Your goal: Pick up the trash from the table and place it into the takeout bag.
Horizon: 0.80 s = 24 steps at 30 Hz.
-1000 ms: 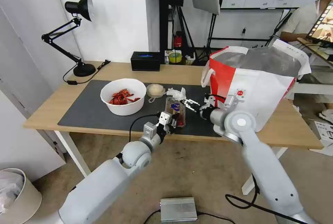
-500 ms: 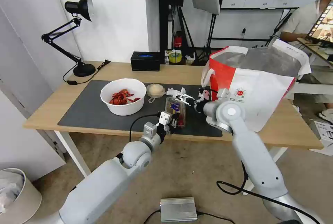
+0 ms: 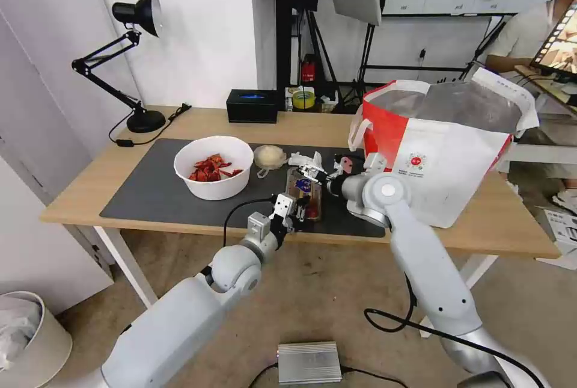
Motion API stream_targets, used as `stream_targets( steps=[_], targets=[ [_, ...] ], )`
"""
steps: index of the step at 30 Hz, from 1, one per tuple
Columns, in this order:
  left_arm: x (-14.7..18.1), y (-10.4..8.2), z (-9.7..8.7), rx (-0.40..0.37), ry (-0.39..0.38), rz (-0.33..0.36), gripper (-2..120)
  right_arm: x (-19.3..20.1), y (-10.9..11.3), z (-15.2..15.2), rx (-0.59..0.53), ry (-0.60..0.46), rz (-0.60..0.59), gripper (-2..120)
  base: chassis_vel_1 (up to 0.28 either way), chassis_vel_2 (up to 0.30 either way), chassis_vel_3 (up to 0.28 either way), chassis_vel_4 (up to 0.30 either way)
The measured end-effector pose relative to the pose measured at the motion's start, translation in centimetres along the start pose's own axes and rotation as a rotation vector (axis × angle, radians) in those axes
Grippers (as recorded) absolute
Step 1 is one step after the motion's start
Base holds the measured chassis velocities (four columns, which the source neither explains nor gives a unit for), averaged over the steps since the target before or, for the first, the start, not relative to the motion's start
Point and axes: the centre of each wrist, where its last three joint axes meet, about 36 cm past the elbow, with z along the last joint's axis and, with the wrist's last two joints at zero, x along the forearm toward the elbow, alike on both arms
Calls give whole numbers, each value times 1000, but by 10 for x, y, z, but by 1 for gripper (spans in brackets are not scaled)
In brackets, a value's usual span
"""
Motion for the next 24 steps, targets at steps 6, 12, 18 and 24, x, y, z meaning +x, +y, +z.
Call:
stream_targets(
  steps=[6,12,18,24],
  targets=[
    [-1,-2,-1,4,-5,2,0,-5,0,2,4,6,12,100,0,0,0,0],
    [-3,-4,-1,7,-9,5,0,-7,-1,2,3,12,6,100,0,0,0,0],
    [-5,-5,-2,9,-12,5,0,-8,3,2,4,16,-11,100,0,0,0,0],
    [-4,-6,-2,11,-12,4,0,-13,5,3,-1,26,-10,100,0,0,0,0]
  ],
)
